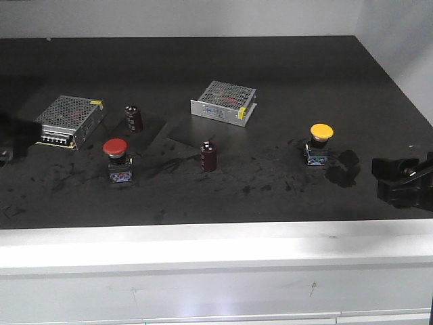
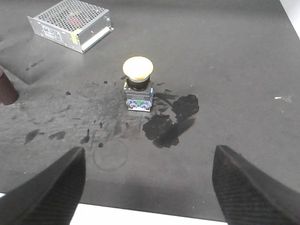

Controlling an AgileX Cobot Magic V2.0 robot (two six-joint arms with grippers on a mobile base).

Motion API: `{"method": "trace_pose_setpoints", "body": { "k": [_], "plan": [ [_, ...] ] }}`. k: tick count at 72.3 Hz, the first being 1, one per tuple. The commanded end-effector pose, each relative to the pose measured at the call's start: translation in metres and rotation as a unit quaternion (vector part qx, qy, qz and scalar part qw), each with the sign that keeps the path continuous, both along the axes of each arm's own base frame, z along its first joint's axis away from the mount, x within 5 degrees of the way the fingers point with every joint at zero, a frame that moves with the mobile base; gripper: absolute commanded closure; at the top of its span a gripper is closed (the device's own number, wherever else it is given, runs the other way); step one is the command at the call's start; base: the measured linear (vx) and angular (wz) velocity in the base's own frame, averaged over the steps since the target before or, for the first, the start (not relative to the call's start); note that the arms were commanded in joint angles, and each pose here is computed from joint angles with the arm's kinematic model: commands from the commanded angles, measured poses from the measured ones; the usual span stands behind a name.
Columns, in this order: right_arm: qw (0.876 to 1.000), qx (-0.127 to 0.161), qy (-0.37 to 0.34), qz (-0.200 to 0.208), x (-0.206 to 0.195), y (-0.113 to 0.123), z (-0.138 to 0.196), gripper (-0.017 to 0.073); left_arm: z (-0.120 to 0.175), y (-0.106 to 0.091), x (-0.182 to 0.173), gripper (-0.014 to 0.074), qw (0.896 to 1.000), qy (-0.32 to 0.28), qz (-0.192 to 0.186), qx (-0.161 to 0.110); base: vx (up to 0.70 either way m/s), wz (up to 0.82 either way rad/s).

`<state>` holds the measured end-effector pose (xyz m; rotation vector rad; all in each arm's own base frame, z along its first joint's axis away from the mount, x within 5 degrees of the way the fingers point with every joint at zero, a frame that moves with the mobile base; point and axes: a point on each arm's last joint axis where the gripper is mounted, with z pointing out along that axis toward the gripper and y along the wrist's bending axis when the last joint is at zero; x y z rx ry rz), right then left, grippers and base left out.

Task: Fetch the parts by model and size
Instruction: 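Lower the left gripper and grasp the red-capped switch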

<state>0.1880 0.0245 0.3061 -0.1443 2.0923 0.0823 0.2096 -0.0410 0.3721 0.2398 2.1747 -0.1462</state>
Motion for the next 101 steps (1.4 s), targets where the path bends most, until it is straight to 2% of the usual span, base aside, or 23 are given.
{"method": "trace_pose_setpoints", "body": {
  "k": [1, 11, 17, 23, 40, 56, 78, 90, 95, 101],
  "plan": [
    [0.998, 0.002, -0.058, 0.001, 0.004, 0.001, 0.018, 0.0018, 0.020, -0.013, 0.021, 0.0031, 1.000, 0.001, -0.022, -0.011, 0.00, 0.00],
    [0.998, 0.002, -0.058, 0.001, 0.004, 0.001, 0.018, 0.0018, 0.022, -0.036, 0.056, 0.0031, 0.997, 0.053, -0.052, -0.004, 0.00, 0.00],
    [0.998, 0.003, -0.058, 0.001, 0.004, 0.001, 0.018, 0.0018, 0.022, -0.048, 0.076, 0.0031, 0.996, 0.075, -0.056, -0.007, 0.00, 0.00],
    [0.998, 0.003, -0.058, 0.001, 0.004, 0.001, 0.018, 0.0018, 0.014, -0.058, 0.101, 0.0034, 0.993, 0.105, -0.045, -0.005, 0.00, 0.00],
    [0.998, 0.002, -0.058, 0.002, 0.004, 0.001, 0.018, 0.0018, -0.012, -0.068, 0.152, 0.0034, 0.983, 0.184, 0.002, 0.006, 0.00, 0.00],
    [0.998, 0.002, -0.059, 0.002, 0.004, 0.001, 0.018, 0.0018, -0.031, -0.075, 0.175, 0.0034, 0.970, 0.242, 0.012, 0.016, 0.00, 0.00],
    [0.998, 0.002, -0.059, 0.002, 0.004, 0.001, 0.018, 0.0018, -0.060, -0.078, 0.186, 0.0050, 0.951, 0.308, 0.034, 0.017, 0.00, 0.00],
    [0.998, 0.002, -0.058, 0.002, 0.004, 0.001, 0.018, 0.0018, -0.063, -0.079, 0.188, 0.0136, 0.952, 0.305, 0.037, 0.013, 0.00, 0.00],
    [0.998, 0.002, -0.058, 0.001, 0.004, 0.001, 0.018, 0.0018, -0.062, -0.079, 0.188, 0.0217, 0.952, 0.302, 0.037, 0.012, 0.00, 0.00],
    [0.998, 0.002, -0.058, 0.001, 0.004, 0.001, 0.018, 0.0018, -0.061, -0.079, 0.188, 0.0375, 0.953, 0.300, 0.034, 0.014, 0.00, 0.00]
  ]
}}
